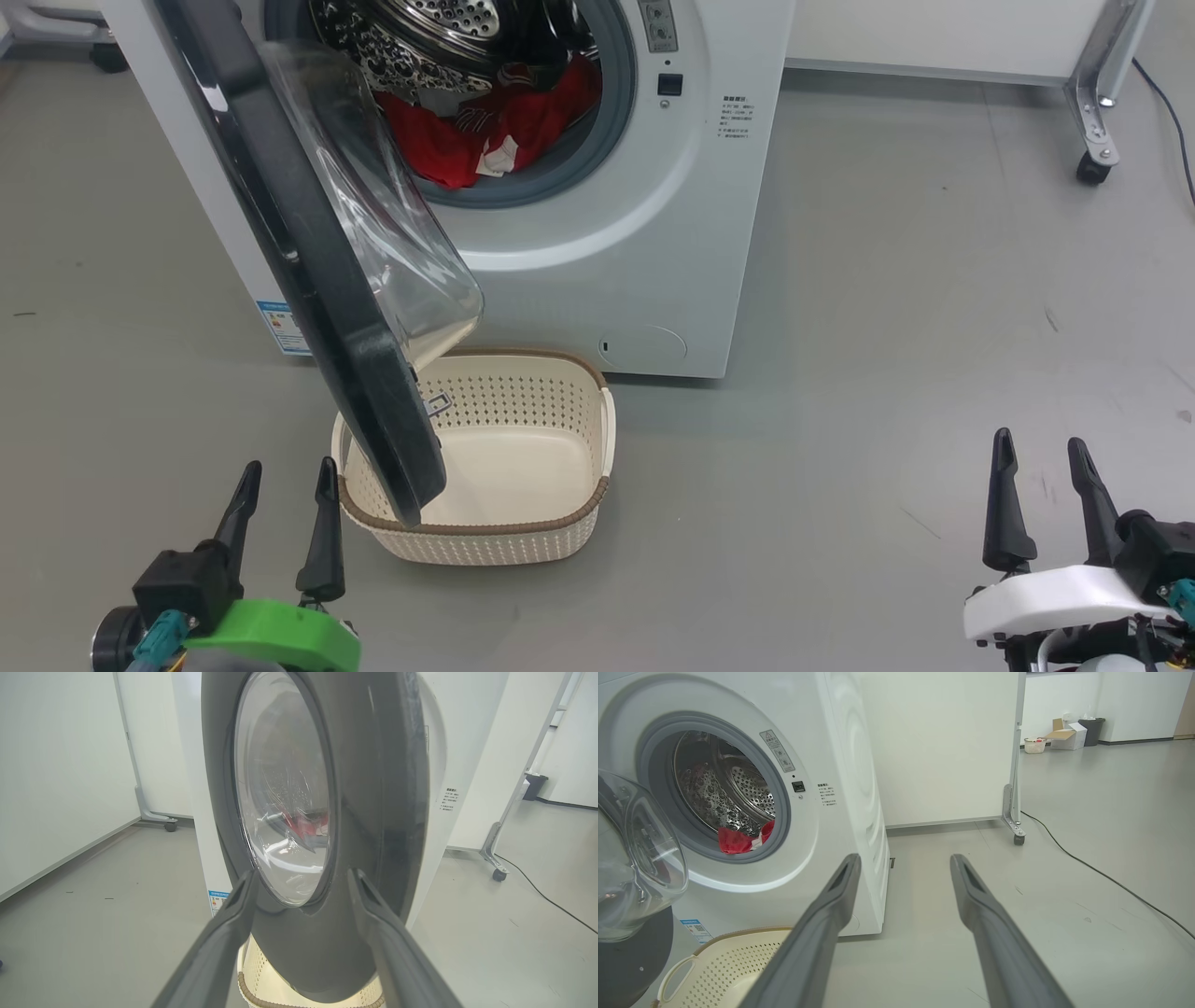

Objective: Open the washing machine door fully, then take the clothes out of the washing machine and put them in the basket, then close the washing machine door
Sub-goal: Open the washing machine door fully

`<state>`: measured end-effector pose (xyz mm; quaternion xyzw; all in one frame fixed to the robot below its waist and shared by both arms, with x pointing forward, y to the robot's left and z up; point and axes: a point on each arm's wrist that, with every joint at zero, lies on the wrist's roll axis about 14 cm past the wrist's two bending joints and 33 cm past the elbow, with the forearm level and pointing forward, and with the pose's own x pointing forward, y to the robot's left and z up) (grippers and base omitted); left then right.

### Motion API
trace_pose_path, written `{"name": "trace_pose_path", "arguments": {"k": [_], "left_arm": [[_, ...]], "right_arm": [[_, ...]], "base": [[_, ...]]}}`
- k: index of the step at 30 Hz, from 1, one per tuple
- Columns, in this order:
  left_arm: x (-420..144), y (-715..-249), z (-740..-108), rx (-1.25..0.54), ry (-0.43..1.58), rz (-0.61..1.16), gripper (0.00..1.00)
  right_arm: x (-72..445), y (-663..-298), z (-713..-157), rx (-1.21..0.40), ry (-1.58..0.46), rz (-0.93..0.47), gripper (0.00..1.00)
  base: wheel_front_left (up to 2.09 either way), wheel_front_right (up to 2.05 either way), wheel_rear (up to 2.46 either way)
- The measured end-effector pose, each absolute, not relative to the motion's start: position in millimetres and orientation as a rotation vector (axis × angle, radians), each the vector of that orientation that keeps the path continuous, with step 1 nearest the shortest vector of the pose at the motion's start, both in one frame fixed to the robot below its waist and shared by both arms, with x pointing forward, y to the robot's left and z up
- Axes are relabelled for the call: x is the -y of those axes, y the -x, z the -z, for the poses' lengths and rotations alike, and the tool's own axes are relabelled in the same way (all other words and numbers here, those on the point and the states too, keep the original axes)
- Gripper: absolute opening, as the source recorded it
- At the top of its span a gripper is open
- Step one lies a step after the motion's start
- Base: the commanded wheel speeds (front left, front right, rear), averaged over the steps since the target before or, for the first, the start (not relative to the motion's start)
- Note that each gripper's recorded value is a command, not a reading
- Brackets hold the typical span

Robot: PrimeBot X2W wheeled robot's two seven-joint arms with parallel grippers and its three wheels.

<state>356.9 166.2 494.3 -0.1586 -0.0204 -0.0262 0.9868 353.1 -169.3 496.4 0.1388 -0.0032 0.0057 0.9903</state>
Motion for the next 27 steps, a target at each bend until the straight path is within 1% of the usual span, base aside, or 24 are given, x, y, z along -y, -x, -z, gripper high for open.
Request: {"name": "trace_pose_path", "arguments": {"k": [27], "left_arm": [[-167.5,-356.3,-492.3,0.035,0.314,0.049,1.00]], "right_arm": [[164.8,-351.0,-496.8,0.015,-0.264,-0.004,1.00]], "base": [[0.00,0.00,0.00]]}}
